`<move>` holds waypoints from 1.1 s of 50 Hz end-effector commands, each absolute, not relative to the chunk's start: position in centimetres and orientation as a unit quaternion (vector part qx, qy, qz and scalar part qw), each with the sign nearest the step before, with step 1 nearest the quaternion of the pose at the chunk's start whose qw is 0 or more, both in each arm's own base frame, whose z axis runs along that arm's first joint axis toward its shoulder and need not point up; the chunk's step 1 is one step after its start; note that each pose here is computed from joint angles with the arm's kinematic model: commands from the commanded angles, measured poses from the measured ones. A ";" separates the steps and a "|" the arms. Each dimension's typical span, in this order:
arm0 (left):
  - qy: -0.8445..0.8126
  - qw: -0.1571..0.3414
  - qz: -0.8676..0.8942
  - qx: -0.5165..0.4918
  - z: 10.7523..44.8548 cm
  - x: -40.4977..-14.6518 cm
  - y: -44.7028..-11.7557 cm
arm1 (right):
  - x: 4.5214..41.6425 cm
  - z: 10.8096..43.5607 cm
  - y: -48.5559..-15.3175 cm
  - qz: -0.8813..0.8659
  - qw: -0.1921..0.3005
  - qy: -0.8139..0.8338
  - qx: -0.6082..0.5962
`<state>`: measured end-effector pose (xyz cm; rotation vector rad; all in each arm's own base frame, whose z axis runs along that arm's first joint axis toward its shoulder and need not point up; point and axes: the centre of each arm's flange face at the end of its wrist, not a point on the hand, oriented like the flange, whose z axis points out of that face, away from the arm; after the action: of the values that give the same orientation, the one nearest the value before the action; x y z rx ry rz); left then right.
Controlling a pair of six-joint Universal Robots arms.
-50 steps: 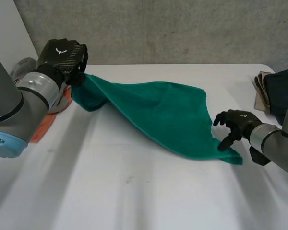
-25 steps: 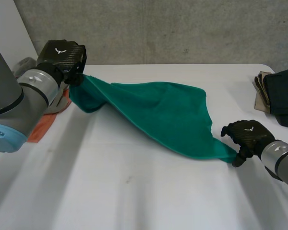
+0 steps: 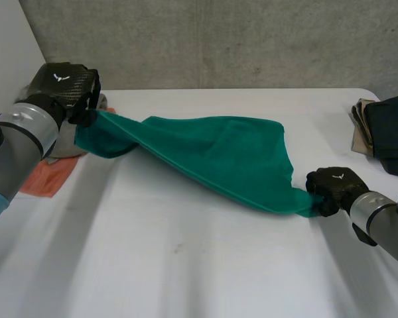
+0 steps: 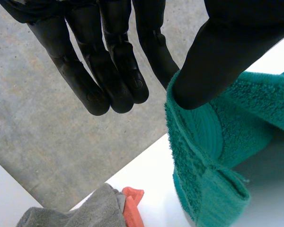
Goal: Fold the laundry.
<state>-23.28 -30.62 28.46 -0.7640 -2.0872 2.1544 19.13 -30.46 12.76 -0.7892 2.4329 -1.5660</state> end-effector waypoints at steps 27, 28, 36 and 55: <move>-0.654 -0.001 0.701 -0.284 35.8 -22.3 -27.7 | 17.1 34.4 -33.1 -0.654 -0.050 0.688 -0.309; -0.665 -0.010 0.686 -0.293 34.3 -22.7 -29.1 | 17.6 33.3 -33.9 -0.644 -0.057 0.694 -0.318; -0.657 -0.030 0.679 -0.326 31.0 -25.8 -35.4 | 20.8 30.1 -38.3 -0.646 -0.092 0.679 -0.336; -0.407 0.081 0.905 -0.090 45.8 -24.8 -36.2 | 20.0 43.2 -43.0 -0.934 -0.021 0.347 -0.077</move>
<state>-24.50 -36.73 47.69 -0.2468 -1.2003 2.7787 19.89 -43.74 44.09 -0.2039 1.1253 -3.0292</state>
